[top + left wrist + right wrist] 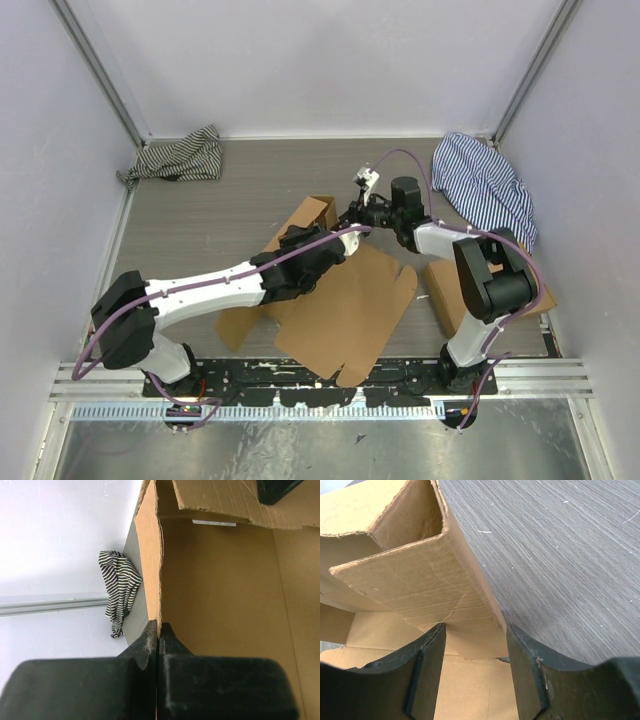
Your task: Fold the paper box
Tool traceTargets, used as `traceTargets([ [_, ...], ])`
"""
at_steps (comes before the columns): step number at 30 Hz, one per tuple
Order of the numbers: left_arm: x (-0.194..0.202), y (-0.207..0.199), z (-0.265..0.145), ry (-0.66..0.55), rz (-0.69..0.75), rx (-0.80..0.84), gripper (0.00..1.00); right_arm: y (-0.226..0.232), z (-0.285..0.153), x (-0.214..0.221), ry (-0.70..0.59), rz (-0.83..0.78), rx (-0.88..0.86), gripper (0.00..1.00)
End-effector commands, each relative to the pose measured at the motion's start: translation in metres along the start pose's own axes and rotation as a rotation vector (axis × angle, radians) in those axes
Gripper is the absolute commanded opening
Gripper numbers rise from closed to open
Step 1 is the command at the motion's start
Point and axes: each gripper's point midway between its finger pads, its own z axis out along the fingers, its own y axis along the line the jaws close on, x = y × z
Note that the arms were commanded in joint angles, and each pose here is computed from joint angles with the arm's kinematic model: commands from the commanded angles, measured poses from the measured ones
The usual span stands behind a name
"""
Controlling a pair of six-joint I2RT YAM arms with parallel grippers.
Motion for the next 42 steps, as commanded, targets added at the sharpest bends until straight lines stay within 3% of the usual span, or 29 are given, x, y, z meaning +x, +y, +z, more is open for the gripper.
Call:
traceTargets([
  [1,0.023,-0.053,-0.001,0.026,0.082,0.194,0.0,-0.012,-0.001,-0.03,-0.043,-0.072,0.023,0.57],
  [19,0.019,-0.063,0.0,0.023,0.086,0.223,0.0,0.001,0.011,-0.043,-0.077,-0.103,-0.169,0.58],
  [25,0.016,-0.069,0.001,0.024,0.089,0.23,0.0,0.001,0.021,-0.044,-0.074,-0.094,-0.141,0.64],
  [35,0.011,-0.077,0.002,0.026,0.102,0.239,0.0,0.013,0.029,-0.038,-0.105,-0.095,-0.113,0.64],
  [42,0.011,-0.074,0.001,0.03,0.099,0.232,0.0,0.016,0.022,-0.039,-0.054,-0.102,-0.105,0.65],
])
